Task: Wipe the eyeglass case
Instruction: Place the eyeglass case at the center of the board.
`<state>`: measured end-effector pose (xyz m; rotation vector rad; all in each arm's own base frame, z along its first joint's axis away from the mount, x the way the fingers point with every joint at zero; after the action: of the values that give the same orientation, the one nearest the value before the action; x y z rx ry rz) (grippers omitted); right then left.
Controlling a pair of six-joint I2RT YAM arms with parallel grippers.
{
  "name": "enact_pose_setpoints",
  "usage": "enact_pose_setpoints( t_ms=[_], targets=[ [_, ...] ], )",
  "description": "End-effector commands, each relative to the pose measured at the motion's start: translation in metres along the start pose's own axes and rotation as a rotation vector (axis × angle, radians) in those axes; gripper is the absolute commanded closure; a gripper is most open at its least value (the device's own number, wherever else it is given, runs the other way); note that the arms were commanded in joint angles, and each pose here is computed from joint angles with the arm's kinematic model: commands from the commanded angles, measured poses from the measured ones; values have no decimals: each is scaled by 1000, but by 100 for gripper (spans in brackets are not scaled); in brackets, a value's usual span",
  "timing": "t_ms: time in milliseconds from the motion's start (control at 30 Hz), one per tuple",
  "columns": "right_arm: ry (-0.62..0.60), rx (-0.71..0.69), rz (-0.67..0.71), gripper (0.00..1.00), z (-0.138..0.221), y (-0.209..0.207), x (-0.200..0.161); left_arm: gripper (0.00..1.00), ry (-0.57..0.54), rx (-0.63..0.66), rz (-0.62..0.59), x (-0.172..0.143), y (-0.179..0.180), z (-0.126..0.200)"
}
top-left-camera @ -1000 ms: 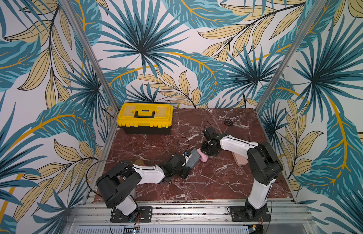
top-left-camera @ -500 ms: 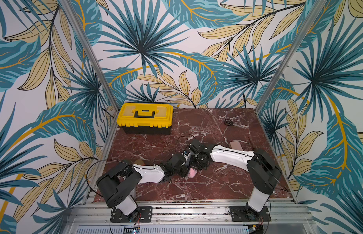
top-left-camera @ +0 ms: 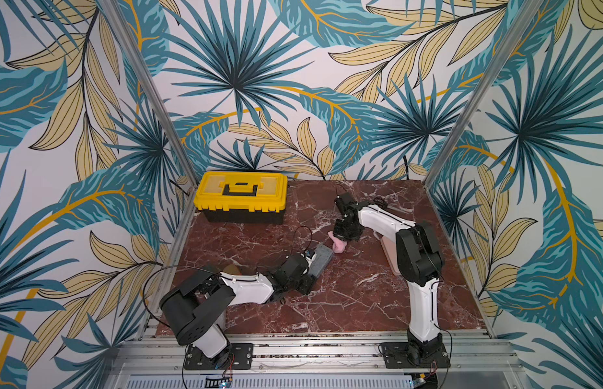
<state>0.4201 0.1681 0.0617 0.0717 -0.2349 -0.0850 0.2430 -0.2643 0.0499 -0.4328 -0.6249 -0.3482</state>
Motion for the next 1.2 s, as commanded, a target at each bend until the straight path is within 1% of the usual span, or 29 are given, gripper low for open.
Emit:
enact_pose_setpoints(
  t_ms=[0, 67, 100, 133, 200, 233, 267, 367, 400, 500, 567, 600, 667, 700, 733, 833, 900, 1000, 1100, 1133, 1167],
  targets=[
    [38, -80, 104, 100, 15, -17, -30, 62, 146, 8, 21, -23, 0, 6],
    [62, -79, 97, 100, 21, -26, -52, 43, 170, 25, 64, -21, -1, 7],
    [73, -74, 90, 100, 20, -29, -60, 36, 183, 26, 81, -21, -2, 8],
    [90, -59, 78, 100, 18, -31, -70, 30, 198, 10, 99, -20, -6, 8],
    [120, -35, 69, 100, 8, -29, -82, 13, 228, -25, 140, -20, -14, 7],
    [134, -34, 70, 100, 2, -27, -84, 6, 254, -63, 157, -22, -21, 7],
    [146, -24, 71, 100, -3, -22, -83, 3, 278, -89, 173, -23, -26, 6],
    [146, 18, 94, 100, -7, 0, -72, 1, 315, -147, 187, -24, -39, 7],
    [141, 28, 111, 100, -7, 9, -68, 1, 315, -158, 194, -23, -41, 8],
    [146, 79, 168, 100, -5, 43, -56, 1, 302, -262, 204, -10, -63, 12],
    [146, 136, 212, 100, -1, 71, -49, 2, 306, -327, 154, 0, -84, 13],
    [154, 157, 232, 100, -1, 82, -48, 2, 314, -335, 122, 5, -92, 13],
    [180, 218, 280, 100, 3, 105, -50, 2, 293, -368, 54, 22, -112, 16],
    [192, 239, 285, 100, 4, 109, -51, 1, 285, -378, 31, 27, -118, 17],
    [192, 248, 284, 100, 5, 110, -49, 1, 274, -382, 13, 32, -121, 19],
    [150, 198, 265, 100, 14, 88, -33, 1, 215, -332, -29, 41, -110, 27],
    [118, 186, 244, 100, 28, 70, -23, 0, 165, -251, -54, 48, -92, 36],
    [65, 133, 220, 100, 53, 38, -15, 0, 83, -80, -90, 63, -59, 52],
    [58, 92, 194, 100, 66, 10, -29, 0, -22, 65, -69, 81, -23, 58],
    [71, 80, 182, 100, 66, 3, -40, 0, -27, 64, -41, 84, -14, 56],
    [82, 75, 168, 100, 65, -2, -49, 0, -33, 26, -15, 89, -10, 53]
  ],
)
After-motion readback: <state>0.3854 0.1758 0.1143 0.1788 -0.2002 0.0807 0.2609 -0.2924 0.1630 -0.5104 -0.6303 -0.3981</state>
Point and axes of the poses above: each gripper's point midway between its finger pads, its own z axis back along the fingers, its own y axis along the line the jaws close on, x = y × z, the point moved 3 cm from there along z, back along the fingers, and after that the axes turned 12 degrees about z, right-handed, at the moved point
